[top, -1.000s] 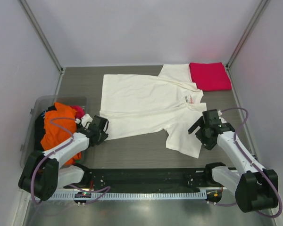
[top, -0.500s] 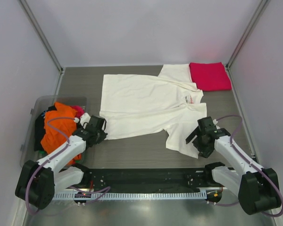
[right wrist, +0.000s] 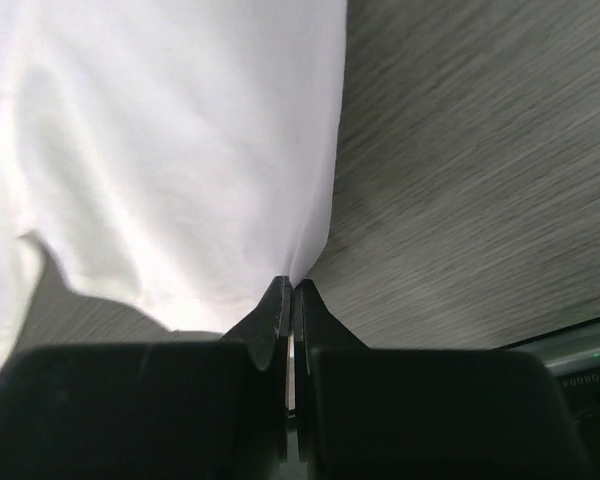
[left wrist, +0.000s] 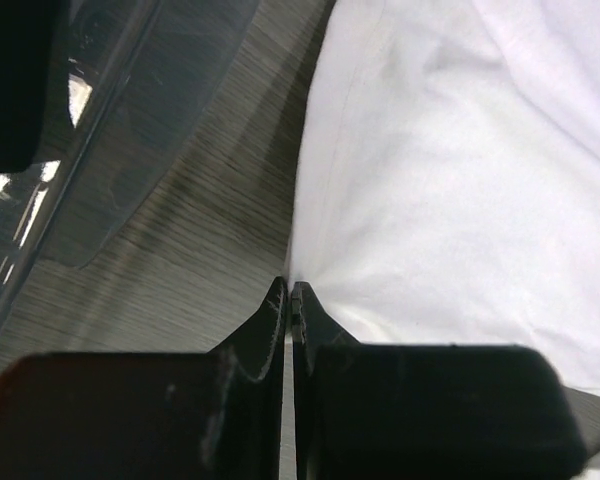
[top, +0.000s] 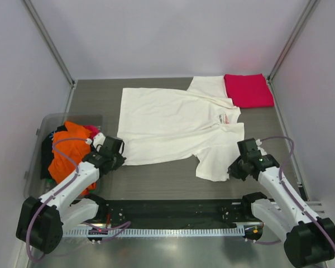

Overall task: Fold and stack the t-shirts
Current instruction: Fold the tshirt

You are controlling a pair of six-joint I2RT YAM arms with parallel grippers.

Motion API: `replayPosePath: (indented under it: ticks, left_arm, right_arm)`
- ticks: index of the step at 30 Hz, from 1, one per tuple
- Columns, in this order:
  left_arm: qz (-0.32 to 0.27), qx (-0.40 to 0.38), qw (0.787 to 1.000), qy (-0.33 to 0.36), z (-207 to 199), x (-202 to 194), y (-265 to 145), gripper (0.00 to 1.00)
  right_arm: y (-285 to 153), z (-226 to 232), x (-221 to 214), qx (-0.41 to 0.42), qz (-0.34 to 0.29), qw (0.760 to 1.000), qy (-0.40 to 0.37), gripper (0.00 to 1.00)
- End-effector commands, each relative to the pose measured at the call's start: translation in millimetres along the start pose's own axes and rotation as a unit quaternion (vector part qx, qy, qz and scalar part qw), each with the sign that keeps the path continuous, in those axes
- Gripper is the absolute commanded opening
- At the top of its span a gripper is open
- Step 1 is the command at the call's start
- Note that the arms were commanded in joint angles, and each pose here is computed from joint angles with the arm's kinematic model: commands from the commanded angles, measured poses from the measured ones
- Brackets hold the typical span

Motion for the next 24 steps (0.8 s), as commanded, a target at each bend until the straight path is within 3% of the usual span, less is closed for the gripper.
replayPosePath:
  ticks: [1,8,24]
  left_arm:
    - [-0.023,-0.023,0.999,-0.01,-7.4,18.2,-19.9,0.0]
    - [-0.027,-0.057,0.998,-0.025,-11.0,31.6,-53.5,0.0]
    - [-0.018,-0.058,0.998,-0.011,28.9,15.7,-107.0,0.0]
  right_arm:
    - [-43.8,24.5,15.6,0.056,-0.046,0.997,0.006,0.01]
    - [-118.9,40.7,32.8,0.102,-0.096,0.99,-0.004,0.01]
    - [-189.5,-1.7,23.1,0.143,-0.107,0.984,-0.007,0.01]
Point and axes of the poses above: each gripper's point midway between its finger pads, its own y axis out along the fingers, its own z axis along the line the jaws close on, x = y × z, the point moved 9 cm from there along -y, back along the fingers, and after that the axes turned 14 degrees about y, right-handed, at the moved point
